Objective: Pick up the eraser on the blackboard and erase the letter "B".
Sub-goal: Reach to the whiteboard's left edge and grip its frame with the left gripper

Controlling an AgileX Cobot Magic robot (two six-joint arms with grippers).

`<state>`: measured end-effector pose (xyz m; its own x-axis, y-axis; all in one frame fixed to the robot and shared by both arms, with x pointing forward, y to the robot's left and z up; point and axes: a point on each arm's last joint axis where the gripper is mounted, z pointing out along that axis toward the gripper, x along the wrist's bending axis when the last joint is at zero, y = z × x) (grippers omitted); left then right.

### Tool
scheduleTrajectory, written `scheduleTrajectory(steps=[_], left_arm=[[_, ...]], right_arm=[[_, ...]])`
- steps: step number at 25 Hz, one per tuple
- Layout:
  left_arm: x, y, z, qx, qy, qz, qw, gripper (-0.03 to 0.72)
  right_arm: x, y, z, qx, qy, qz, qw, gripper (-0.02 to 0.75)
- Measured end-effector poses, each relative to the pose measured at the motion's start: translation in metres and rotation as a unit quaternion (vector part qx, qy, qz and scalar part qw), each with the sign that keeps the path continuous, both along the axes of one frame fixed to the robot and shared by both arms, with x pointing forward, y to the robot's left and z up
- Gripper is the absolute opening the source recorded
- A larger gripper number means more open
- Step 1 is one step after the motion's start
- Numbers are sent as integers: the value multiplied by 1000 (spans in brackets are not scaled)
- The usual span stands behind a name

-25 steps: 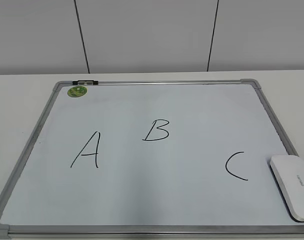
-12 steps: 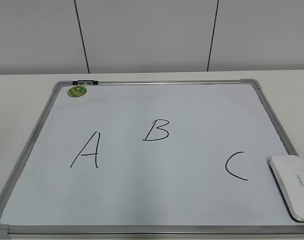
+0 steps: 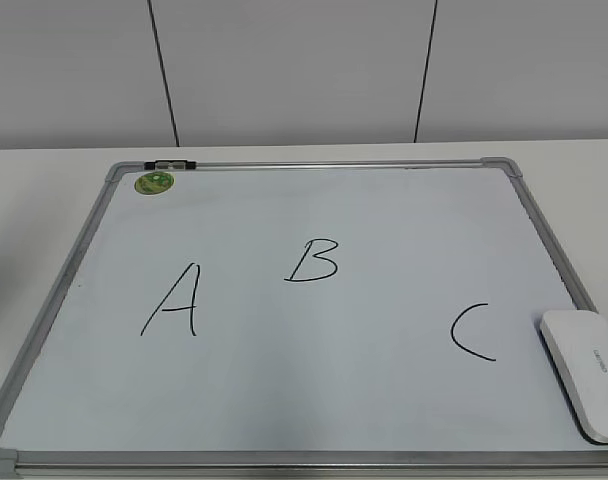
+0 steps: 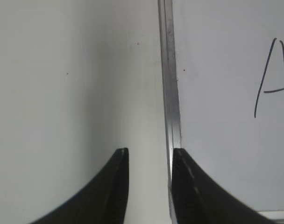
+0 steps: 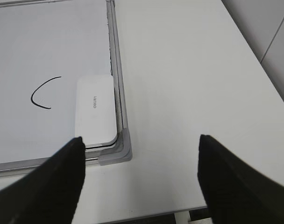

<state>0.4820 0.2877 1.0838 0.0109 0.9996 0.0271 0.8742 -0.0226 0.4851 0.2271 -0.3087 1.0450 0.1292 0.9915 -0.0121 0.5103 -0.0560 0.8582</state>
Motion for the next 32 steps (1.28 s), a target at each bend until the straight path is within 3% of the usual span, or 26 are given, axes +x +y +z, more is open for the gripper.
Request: scheduleTrajectory(steps=[12, 26, 32], left_arm=[[114, -11, -59, -10, 86, 4, 996, 241], [176, -18, -134, -12, 183, 10, 983, 241], [187, -19, -155, -13, 199, 11, 980, 241]], right_arm=[[0, 0, 0, 0, 0, 0, 1000, 554], [0, 0, 0, 0, 0, 0, 1000, 554], [0, 0, 0, 0, 0, 0, 1000, 554]])
